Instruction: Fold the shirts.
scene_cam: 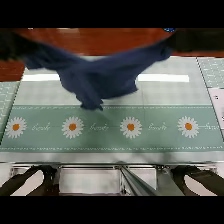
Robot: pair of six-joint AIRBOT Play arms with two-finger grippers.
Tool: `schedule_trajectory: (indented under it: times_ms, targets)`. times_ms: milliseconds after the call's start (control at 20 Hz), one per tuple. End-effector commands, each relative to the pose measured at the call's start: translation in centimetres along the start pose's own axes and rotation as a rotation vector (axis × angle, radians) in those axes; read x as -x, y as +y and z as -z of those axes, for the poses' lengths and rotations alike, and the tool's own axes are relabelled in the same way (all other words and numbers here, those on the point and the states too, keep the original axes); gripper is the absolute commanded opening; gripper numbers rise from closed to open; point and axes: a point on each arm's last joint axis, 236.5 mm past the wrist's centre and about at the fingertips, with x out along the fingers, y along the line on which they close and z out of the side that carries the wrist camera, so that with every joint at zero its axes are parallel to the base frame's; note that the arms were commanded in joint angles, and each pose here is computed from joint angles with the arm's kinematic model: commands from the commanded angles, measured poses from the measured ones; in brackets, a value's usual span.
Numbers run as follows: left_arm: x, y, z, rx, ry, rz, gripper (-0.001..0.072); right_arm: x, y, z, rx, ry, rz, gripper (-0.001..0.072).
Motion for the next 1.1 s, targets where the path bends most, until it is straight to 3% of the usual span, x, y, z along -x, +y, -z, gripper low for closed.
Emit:
schedule_trajectory:
  times_ms: [0,200,400,650,850,1050]
  targets:
    - [6.7,-8.1,-5.8,-0.207,-0.163,-0.057,0.0021,10.2,3.4,-6.3,0.156,-0.179,0.095,0.0027]
    - [14.2,-11.9,-7.4,-0.377,-0.312,-0.283,0.0022,19.1,5.7,-6.9,0.247,-0.337,0.193,0.0027]
    - [18.4,-12.3,-3.7,-0.416,-0.317,-0.447,0.0022,28.2,5.3,-5.6,0.274,-0.487,0.383,0.0027]
    - [17.3,-14.7,3.2,-0.459,-0.164,-0.329,0.0022,31.8,5.3,-1.0,0.244,-0.438,0.445,0.0027]
    - [14.8,-12.7,7.3,-0.419,0.046,-0.287,0.0022,26.7,2.5,3.1,0.167,-0.19,0.441,0.0027]
    - [9.3,-6.4,10.9,-0.257,0.249,-0.294,0.0022,18.0,-2.8,8.1,0.083,0.075,0.453,0.0024]
